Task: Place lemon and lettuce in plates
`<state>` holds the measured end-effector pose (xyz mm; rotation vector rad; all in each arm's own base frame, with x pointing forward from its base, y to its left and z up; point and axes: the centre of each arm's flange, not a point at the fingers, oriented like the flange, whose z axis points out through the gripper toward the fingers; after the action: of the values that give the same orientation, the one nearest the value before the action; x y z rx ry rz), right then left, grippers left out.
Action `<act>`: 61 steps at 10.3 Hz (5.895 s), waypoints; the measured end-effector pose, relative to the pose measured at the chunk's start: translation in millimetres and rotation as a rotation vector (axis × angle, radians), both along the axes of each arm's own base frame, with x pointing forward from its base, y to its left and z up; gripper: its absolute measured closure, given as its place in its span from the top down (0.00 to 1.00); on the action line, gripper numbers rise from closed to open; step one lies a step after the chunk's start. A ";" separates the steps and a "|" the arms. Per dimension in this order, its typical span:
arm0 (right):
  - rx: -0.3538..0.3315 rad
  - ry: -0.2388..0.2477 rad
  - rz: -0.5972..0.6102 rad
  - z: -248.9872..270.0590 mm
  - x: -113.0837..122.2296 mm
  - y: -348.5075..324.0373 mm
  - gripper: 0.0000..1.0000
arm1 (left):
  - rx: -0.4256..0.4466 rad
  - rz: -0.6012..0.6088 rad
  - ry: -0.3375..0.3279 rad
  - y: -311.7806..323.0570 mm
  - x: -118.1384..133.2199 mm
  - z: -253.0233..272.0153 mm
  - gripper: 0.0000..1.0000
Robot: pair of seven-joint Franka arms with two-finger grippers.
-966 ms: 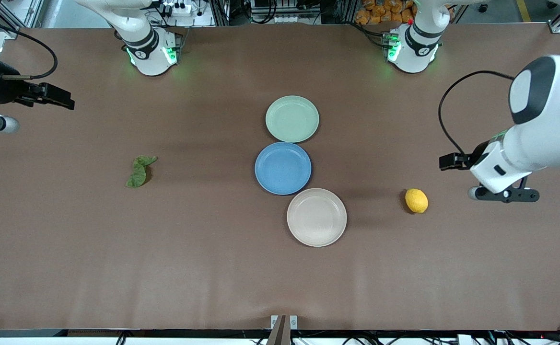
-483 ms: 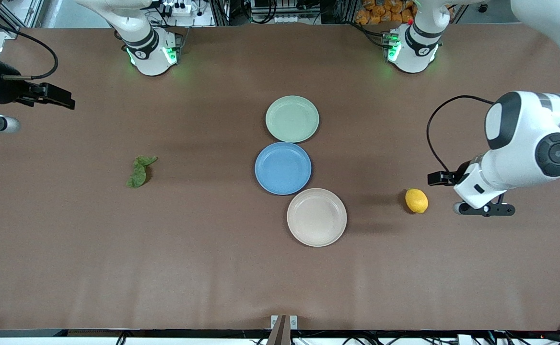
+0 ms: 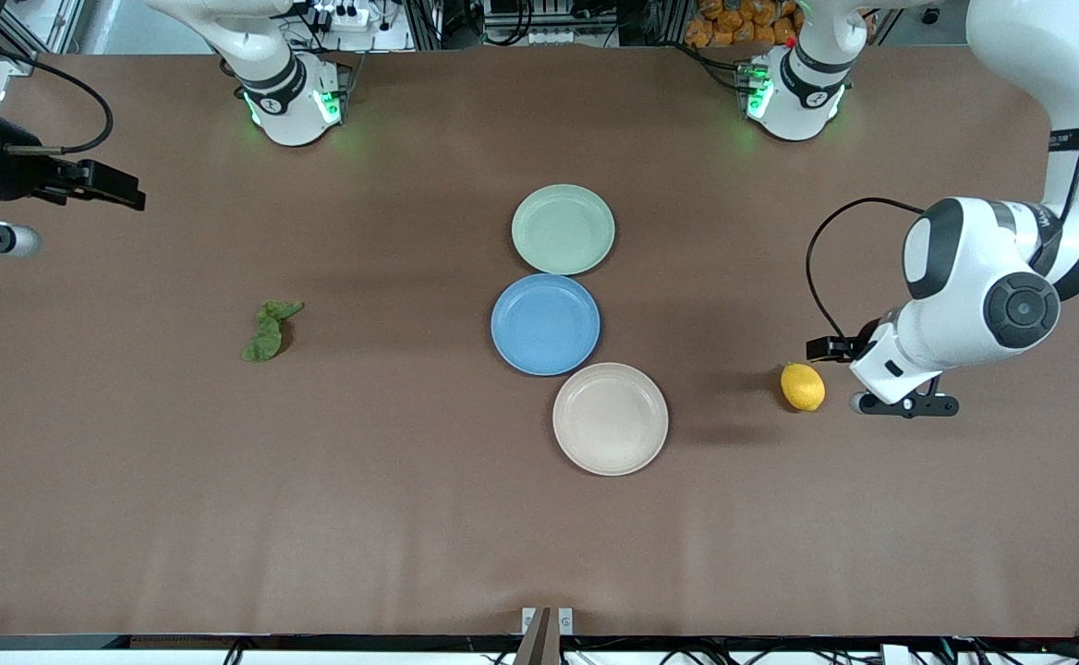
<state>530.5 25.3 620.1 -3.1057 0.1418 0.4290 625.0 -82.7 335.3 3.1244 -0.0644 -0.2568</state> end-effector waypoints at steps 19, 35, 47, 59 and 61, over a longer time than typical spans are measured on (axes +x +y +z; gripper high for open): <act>0.012 -0.002 -0.011 -92.2 19.1 0.1 1.00 | 0.029 -0.028 0.074 2.0 16.8 -131.2 1.00; 0.022 -0.013 -0.073 -418.8 -10.1 -19.6 1.00 | 0.025 0.193 -0.089 -37.6 60.6 -79.8 0.68; 0.030 0.074 -0.109 -438.9 2.8 -34.8 0.20 | -0.027 0.519 -0.201 -228.1 30.4 -63.2 0.68; 0.104 0.250 -0.179 -364.3 38.8 52.3 0.04 | -0.054 0.537 -0.253 -312.8 -8.3 -101.0 1.00; 0.101 0.289 -0.230 -341.3 39.2 111.1 0.04 | -0.029 0.527 -0.273 -302.8 -2.3 -100.7 1.00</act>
<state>569.7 136.4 278.8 -2.8646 0.4566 0.8429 622.7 -385.5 234.5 2.9772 0.7301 0.1748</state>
